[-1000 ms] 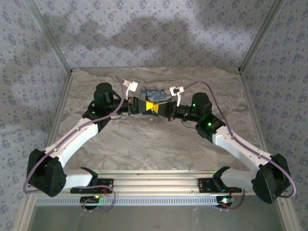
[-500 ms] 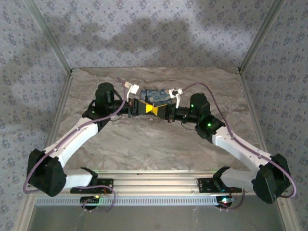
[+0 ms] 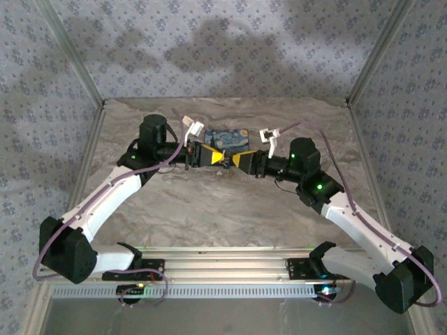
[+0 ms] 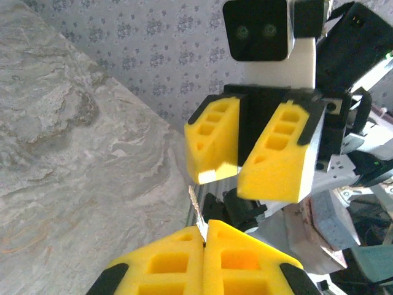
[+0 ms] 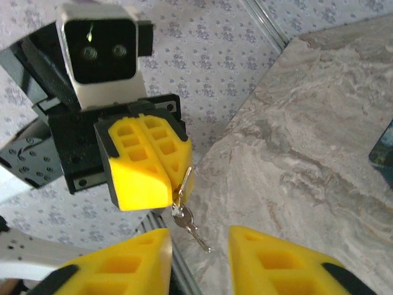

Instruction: Unlock a padlock with a key

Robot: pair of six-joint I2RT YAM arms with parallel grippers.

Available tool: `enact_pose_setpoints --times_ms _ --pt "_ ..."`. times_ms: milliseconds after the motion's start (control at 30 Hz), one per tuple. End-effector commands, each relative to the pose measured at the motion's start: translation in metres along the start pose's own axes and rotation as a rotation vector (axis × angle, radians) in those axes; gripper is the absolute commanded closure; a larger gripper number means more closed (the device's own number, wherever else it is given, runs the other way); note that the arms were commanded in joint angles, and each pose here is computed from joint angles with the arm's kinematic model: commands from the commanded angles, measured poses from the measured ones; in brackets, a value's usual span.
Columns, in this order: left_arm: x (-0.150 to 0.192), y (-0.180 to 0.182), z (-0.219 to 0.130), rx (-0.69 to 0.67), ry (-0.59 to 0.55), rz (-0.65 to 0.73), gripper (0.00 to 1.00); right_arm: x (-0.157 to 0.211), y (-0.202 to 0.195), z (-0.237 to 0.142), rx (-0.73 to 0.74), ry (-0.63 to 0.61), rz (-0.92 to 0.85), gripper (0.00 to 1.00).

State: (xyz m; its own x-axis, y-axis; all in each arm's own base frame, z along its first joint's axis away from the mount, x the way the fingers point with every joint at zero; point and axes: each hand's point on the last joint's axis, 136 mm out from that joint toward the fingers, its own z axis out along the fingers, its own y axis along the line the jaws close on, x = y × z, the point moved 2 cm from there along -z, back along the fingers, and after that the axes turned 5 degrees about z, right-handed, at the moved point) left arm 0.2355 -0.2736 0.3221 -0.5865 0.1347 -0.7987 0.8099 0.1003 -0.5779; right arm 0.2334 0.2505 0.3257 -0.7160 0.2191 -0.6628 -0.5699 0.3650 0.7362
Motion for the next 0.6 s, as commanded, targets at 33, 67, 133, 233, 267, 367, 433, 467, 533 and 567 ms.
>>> enact_pose_setpoints --times_ms 33,67,133,233,267,367,433,467,533,567 --pt "0.006 -0.009 0.000 -0.015 0.072 0.083 1.00 -0.013 0.014 -0.003 -0.020 -0.011 0.022 0.55" --pt "0.007 -0.008 0.000 -0.026 0.083 0.094 1.00 -0.014 0.014 -0.001 -0.021 -0.006 0.032 0.53" --pt "0.009 -0.009 0.002 -0.033 0.096 0.114 1.00 -0.014 0.014 0.005 -0.019 0.019 0.059 0.51" --pt "0.010 -0.010 0.004 -0.033 0.100 0.130 1.00 -0.008 0.012 0.015 -0.014 0.067 0.082 0.51" --pt "0.010 -0.011 0.006 -0.032 0.102 0.136 1.00 -0.006 0.011 0.018 -0.014 0.081 0.090 0.51" --pt "0.011 -0.012 0.009 -0.036 0.112 0.145 1.00 0.000 0.011 0.028 -0.026 0.119 0.106 0.52" --pt "0.012 -0.011 0.009 -0.037 0.115 0.146 1.00 0.003 0.011 0.033 -0.029 0.137 0.111 0.53" --pt "0.012 -0.011 0.009 -0.038 0.114 0.147 1.00 0.004 0.011 0.034 -0.031 0.142 0.112 0.54" --pt "0.012 -0.010 0.009 -0.042 0.115 0.148 1.00 0.005 0.012 0.036 -0.035 0.152 0.113 0.55" --pt "0.011 -0.011 0.009 -0.043 0.113 0.151 1.00 0.005 0.012 0.037 -0.035 0.155 0.115 0.57"
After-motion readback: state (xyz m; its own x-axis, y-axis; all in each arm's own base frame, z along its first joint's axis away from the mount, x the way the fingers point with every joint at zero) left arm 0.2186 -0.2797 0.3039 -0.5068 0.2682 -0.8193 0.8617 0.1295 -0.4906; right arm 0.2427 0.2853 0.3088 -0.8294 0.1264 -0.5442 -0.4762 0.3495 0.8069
